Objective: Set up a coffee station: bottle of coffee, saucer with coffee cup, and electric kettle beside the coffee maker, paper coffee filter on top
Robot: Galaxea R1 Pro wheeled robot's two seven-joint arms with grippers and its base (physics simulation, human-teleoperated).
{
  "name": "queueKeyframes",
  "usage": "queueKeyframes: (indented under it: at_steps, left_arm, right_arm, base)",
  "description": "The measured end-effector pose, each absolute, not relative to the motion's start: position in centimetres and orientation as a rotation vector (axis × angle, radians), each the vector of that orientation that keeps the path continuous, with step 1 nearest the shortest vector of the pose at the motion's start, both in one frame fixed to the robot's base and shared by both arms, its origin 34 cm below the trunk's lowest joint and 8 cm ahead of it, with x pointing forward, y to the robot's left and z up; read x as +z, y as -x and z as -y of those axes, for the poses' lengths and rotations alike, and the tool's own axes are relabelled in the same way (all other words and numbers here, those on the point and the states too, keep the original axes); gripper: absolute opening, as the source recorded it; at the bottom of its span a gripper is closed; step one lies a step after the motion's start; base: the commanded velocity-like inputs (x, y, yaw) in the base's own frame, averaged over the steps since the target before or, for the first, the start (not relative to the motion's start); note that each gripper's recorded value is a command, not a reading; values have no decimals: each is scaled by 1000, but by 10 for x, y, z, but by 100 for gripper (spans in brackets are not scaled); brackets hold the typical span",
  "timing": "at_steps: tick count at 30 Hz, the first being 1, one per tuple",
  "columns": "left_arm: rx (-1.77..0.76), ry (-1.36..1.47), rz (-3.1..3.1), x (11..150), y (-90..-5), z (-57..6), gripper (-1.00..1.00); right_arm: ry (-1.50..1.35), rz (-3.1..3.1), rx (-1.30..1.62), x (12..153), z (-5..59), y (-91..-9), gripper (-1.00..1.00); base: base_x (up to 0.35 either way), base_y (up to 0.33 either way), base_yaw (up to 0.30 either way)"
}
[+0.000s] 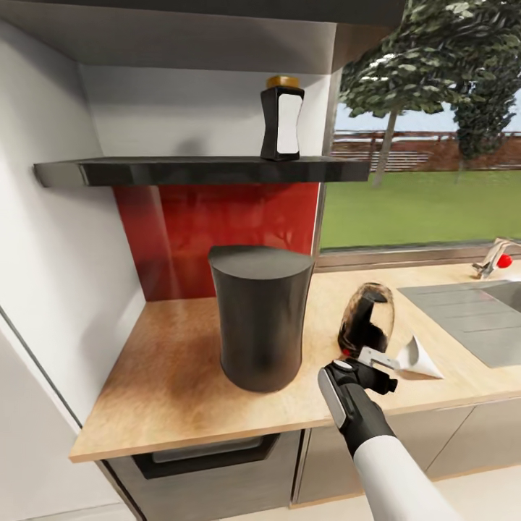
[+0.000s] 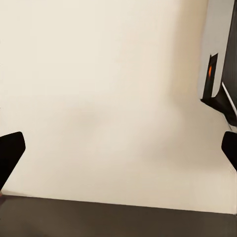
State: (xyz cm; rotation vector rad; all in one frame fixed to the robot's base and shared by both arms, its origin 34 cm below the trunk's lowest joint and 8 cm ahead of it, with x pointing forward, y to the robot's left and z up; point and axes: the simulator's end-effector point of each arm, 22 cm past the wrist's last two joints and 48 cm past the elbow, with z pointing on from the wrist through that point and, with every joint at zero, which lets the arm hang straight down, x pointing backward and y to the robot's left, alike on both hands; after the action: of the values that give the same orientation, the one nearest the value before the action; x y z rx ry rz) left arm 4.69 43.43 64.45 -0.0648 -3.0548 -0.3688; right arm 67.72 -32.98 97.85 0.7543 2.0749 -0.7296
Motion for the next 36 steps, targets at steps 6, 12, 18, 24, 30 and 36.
queueKeyframes:
  at_steps: [6,12,18,24,30,36]
  left_arm:
    - [-368,65,3053,644,-47,-434,100]
    - [-366,64,3052,644,-46,-433,100]
    - [-363,64,3051,644,-46,-432,100]
    - [-362,64,3053,644,-46,-431,100]
    - [-361,63,3052,644,-46,-431,100]
    - [-361,63,3052,644,-46,-431,100]
  right_arm:
    - [-754,-2069,-739,979,335,-678,100]
    - [-753,-2068,-741,980,335,-677,100]
    - [-753,-2068,-741,979,335,-677,100]
    - [-752,-2067,-744,979,336,-677,100]
    - [-748,-2072,-770,975,346,-674,100]
    - [-747,-2077,-779,972,349,-673,100]
  base:
    - [38,-14,0]
    - [170,-146,0]
    - [49,-114,0]
    - [3,-8,0]
    - [0,-110,0]
    - [0,-247,0]
